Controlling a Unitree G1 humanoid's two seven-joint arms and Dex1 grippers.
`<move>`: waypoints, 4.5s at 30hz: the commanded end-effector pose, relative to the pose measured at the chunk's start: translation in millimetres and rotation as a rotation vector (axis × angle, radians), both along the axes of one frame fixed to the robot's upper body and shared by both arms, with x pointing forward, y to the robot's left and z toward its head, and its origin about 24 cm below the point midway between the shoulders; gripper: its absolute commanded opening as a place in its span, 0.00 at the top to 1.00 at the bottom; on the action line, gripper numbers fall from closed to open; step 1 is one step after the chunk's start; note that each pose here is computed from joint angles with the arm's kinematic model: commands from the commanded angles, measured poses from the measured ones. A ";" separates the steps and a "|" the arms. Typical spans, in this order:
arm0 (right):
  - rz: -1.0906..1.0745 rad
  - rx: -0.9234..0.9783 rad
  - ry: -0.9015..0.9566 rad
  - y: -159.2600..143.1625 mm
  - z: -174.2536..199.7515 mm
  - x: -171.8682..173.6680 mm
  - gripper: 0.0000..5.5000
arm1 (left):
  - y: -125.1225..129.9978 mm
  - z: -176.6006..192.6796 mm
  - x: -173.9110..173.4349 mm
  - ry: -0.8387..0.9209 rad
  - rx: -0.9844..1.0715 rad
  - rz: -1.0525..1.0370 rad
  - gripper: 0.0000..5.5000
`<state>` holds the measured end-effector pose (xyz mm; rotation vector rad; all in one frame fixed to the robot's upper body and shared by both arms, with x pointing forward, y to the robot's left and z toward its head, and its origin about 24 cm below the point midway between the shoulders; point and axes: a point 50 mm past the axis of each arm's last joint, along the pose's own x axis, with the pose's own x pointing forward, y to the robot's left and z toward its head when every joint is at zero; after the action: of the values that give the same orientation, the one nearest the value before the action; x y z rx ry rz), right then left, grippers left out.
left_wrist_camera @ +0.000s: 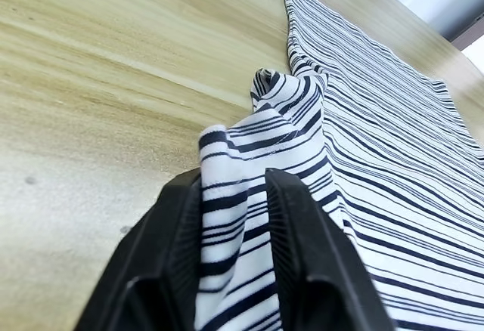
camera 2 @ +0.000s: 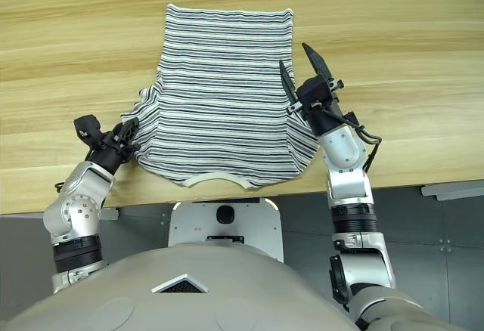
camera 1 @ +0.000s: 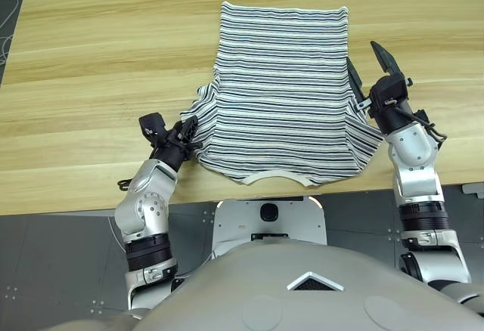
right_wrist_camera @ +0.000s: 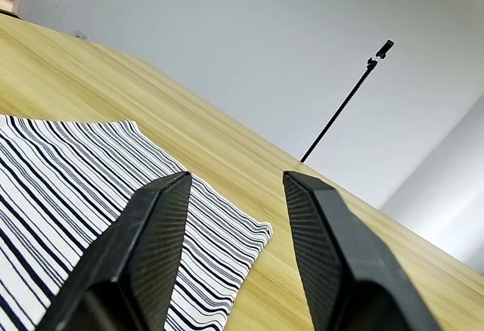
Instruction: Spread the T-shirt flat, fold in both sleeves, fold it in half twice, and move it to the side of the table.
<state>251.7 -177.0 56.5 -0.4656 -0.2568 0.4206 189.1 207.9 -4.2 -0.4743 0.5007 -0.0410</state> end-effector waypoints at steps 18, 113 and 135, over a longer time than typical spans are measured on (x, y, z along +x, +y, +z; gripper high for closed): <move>-0.019 0.006 0.002 -0.6 -3.7 2.5 0.59 | -1.8 19.1 2.4 -0.250 0.447 -0.207 0.98; -0.458 0.672 0.719 -26.6 -38.6 -72.5 0.98 | -44.3 40.4 -1.8 -0.575 0.353 -0.281 0.49; -0.005 -0.282 0.371 12.2 -43.8 -79.2 0.98 | -45.2 37.1 -0.7 -0.568 0.359 -0.283 0.49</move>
<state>172.0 -165.5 11.2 -0.5596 0.2121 0.5017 187.3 162.7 33.5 -0.0369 0.0114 -0.3511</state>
